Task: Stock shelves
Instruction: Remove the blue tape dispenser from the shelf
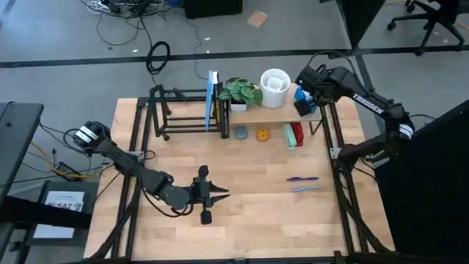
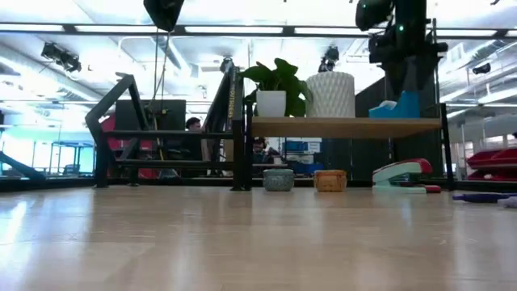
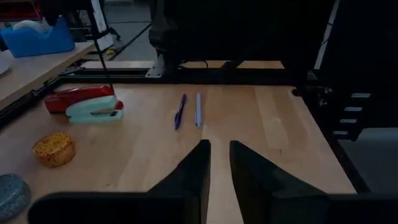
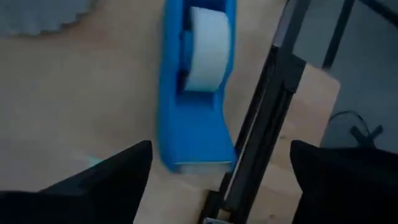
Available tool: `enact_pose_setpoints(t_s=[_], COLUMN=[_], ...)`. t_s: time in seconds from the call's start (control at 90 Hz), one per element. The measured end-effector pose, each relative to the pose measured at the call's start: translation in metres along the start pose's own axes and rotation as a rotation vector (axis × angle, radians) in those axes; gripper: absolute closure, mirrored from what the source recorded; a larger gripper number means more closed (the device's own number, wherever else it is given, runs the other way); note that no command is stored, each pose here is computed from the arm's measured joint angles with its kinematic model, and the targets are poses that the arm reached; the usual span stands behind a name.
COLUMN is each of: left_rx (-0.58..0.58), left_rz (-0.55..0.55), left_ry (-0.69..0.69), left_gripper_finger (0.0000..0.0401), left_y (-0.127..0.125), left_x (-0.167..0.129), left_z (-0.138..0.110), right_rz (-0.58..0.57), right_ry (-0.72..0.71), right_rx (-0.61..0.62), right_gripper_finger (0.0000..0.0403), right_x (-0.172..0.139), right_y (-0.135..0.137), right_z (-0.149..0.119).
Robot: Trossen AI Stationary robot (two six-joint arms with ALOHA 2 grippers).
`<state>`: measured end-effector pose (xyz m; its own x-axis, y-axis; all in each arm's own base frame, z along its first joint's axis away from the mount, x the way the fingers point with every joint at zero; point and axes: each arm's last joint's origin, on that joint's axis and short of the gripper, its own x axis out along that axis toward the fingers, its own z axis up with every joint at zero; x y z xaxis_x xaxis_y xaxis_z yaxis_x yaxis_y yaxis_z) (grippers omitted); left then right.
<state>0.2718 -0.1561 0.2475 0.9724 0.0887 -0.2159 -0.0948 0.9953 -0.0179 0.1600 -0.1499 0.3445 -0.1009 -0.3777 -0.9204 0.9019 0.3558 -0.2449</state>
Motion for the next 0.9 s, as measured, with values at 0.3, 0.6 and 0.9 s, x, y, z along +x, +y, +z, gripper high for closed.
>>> enact_pose_setpoints(t_s=[0.3,0.6,0.9], left_rx=[-0.007,-0.008,-0.008], left_rz=[-0.001,-0.001,-0.001], left_ry=[0.000,0.001,0.000], left_gripper_finger=[0.0360,0.0360,0.0360], left_y=[0.000,0.000,0.000], left_x=[0.000,0.000,0.000], left_z=[0.000,0.000,0.000], right_rz=[0.135,0.137,0.130], right_ry=[0.033,0.125,0.130], right_rx=[0.035,-0.015,-0.017], right_gripper_finger=[0.0081,0.0108,0.0129], right_x=[0.008,0.035,0.043], right_y=[-0.008,0.005,0.005], right_z=[0.010,0.011,0.009])
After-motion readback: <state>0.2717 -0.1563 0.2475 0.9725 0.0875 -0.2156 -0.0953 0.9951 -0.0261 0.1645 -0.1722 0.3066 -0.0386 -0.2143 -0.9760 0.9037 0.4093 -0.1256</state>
